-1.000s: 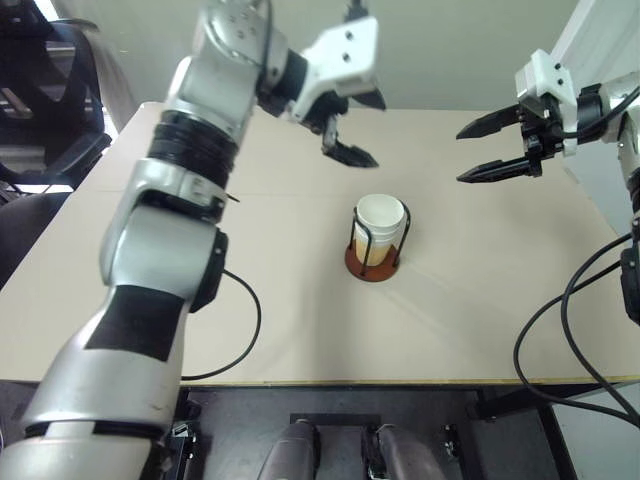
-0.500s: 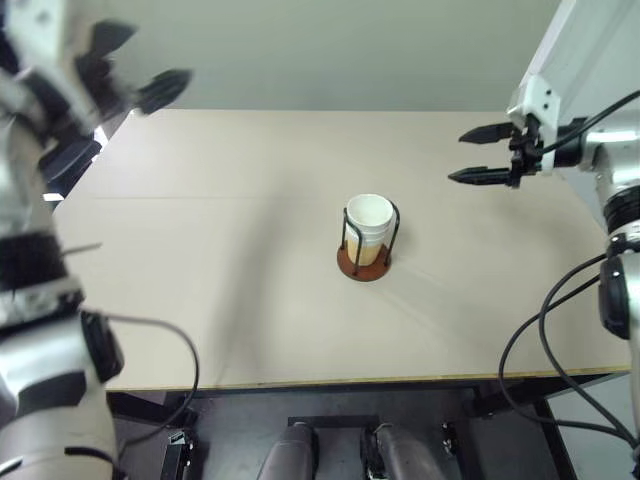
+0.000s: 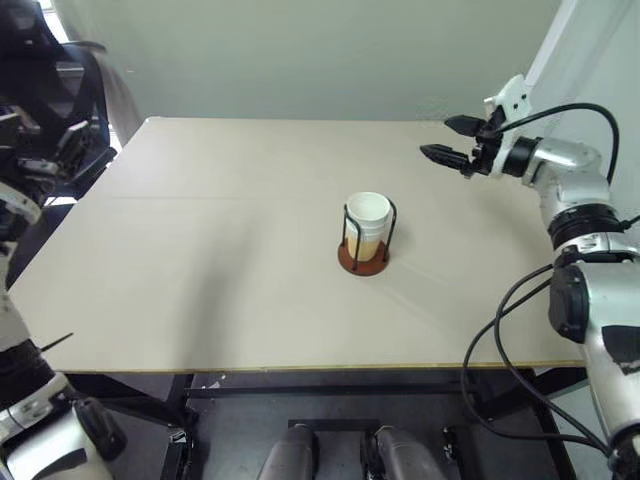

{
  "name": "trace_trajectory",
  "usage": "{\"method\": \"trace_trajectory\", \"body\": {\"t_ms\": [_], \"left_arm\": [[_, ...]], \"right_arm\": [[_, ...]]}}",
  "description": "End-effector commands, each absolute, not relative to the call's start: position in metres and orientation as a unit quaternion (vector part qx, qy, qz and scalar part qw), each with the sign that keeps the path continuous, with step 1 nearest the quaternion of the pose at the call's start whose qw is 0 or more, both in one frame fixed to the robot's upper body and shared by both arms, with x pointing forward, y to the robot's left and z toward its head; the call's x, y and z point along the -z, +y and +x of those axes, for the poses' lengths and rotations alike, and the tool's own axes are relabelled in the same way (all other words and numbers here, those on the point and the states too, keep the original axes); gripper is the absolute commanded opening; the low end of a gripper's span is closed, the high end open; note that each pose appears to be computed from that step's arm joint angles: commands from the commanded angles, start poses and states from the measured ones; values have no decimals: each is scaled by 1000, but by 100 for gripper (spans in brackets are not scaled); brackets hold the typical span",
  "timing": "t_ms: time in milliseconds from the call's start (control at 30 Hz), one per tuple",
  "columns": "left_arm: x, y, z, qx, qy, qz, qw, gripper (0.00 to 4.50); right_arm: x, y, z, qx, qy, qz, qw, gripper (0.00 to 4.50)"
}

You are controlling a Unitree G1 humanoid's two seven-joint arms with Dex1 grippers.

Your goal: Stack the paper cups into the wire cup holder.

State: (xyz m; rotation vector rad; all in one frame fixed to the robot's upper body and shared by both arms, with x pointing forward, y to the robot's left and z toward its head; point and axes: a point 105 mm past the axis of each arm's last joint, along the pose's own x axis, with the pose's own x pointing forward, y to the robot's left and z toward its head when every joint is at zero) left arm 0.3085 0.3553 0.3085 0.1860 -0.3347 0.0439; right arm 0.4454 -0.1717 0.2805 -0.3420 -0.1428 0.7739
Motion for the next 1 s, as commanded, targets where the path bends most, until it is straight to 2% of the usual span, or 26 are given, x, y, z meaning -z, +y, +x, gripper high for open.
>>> {"method": "trace_trajectory", "body": {"t_ms": [33,300,467,600,1000], "left_arm": [[-311,365,311,-51,-173,124,976,445],[-294,366,340,23,-134,95,986,445],[-303,328,352,124,-145,85,978,445],[-307,310,352,162,-141,94,972,445],[-301,316,336,145,-132,96,976,445]], "right_arm": [[-294,-177,449,-337,-103,-146,924,381],[-282,-173,451,-337,-96,-144,925,381],[-278,-164,450,-352,-99,-145,919,381],[-275,-157,448,-371,-96,-147,912,381],[-274,-145,445,-400,-95,-144,900,381]]}}
